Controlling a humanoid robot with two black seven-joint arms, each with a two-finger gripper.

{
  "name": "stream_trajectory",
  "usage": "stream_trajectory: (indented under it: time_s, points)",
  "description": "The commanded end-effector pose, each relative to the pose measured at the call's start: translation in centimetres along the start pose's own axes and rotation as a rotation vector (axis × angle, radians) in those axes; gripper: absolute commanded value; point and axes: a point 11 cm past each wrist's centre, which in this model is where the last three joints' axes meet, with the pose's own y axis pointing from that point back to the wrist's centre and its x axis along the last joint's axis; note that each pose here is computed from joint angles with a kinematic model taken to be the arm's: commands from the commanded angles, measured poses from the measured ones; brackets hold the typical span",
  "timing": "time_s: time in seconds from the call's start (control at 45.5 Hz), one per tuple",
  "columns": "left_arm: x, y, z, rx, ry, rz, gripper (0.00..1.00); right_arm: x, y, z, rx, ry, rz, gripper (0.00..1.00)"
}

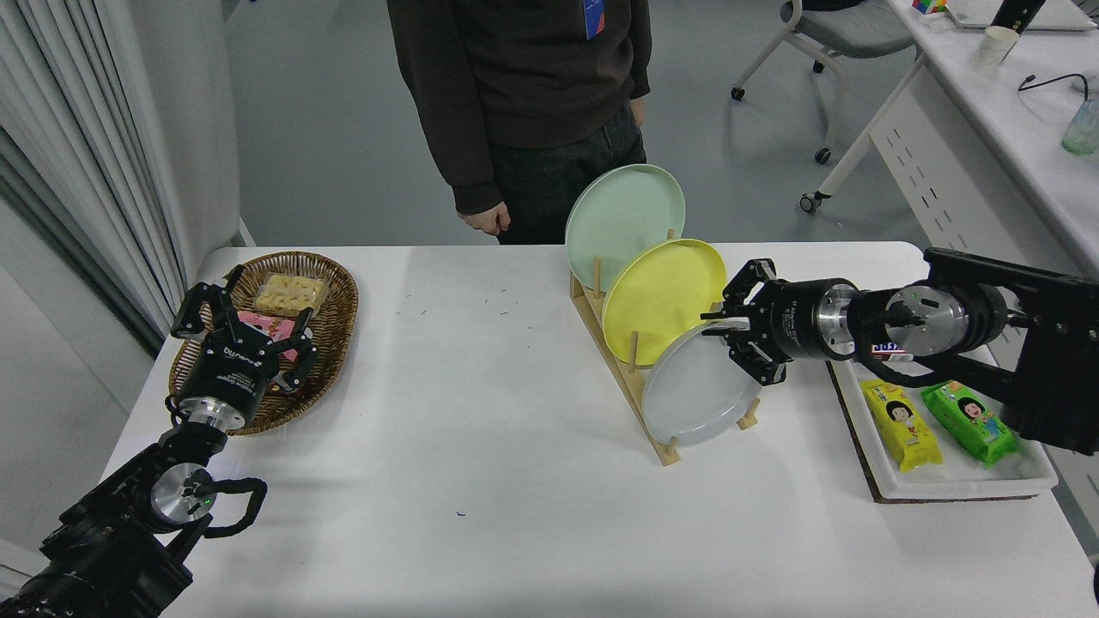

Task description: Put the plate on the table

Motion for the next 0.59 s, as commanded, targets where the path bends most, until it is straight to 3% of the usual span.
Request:
stream_trajectory:
  time_s: [0.0,0.571]
  points:
    - [0.0,0.0,0.0,0.0,0.0,0.0,0.98,0.0,0.0,-0.02,0.0,0.0,0.0,0.13]
    - [0.0,0.0,0.0,0.0,0.0,0.0,0.98,0.03,0.12,-0.16,0.002,0.001,-0.002,0.02]
